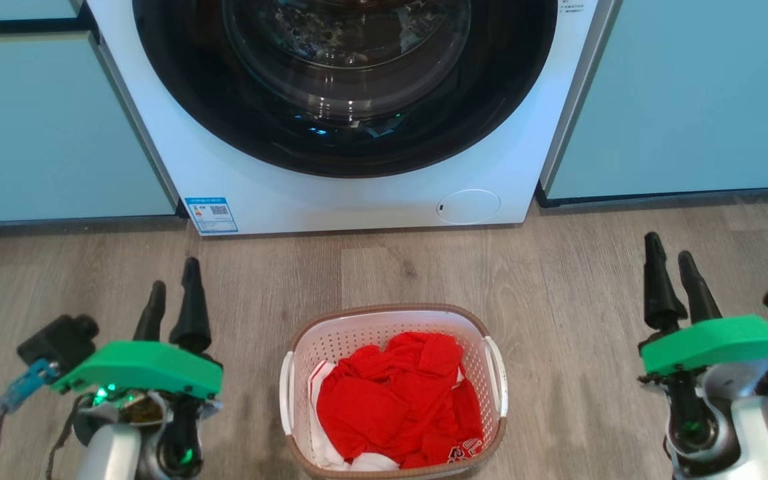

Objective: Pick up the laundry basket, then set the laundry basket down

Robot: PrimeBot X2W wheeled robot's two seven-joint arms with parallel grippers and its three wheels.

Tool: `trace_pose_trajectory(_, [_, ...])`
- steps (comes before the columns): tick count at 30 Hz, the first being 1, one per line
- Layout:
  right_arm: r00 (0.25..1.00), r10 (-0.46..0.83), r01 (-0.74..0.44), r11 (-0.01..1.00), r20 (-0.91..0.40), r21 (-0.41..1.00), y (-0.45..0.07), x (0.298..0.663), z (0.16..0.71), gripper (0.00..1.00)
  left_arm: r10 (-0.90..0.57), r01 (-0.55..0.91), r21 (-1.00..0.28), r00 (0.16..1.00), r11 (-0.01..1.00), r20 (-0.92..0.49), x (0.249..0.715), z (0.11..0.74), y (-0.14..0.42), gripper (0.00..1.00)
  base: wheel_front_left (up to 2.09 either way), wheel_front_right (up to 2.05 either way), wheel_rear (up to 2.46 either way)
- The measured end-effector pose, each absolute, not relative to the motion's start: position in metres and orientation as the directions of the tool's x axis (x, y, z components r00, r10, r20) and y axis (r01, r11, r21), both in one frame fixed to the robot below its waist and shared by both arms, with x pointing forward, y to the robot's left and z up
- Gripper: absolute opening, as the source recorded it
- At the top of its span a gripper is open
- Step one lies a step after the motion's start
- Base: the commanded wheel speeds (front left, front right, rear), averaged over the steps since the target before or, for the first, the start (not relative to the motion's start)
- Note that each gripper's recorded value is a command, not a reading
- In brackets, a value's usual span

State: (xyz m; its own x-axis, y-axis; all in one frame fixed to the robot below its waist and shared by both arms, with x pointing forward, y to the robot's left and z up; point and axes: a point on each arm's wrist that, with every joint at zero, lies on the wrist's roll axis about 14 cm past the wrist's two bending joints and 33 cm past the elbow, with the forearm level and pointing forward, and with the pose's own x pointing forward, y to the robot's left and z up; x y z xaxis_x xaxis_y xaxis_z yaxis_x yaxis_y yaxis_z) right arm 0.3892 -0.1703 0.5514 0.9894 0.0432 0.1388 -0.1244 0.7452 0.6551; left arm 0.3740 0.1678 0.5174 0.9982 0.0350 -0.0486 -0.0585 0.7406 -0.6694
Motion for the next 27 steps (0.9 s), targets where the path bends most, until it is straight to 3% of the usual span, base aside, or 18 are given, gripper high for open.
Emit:
trace_pose_trajectory(12, [0.983, 0.130, -0.177, 0.853, 0.129, 0.492, -0.141, 0.389, 0.545, 1.00, 0.008, -0.043, -0.391, 0.996, 0.919, -0.092, 0.369, 0.504, 0.150, 1.00, 0.00, 0.00, 0.00])
trace_pose_trajectory(27, [0.969, 0.221, -0.245, 0.904, 0.109, 0.351, -0.114, 0.386, 0.536, 1.00, -0.121, 0.082, -0.295, 0.986, 0.952, -0.114, 0.366, 0.486, 0.118, 1.00, 0.00, 0.00, 0.00])
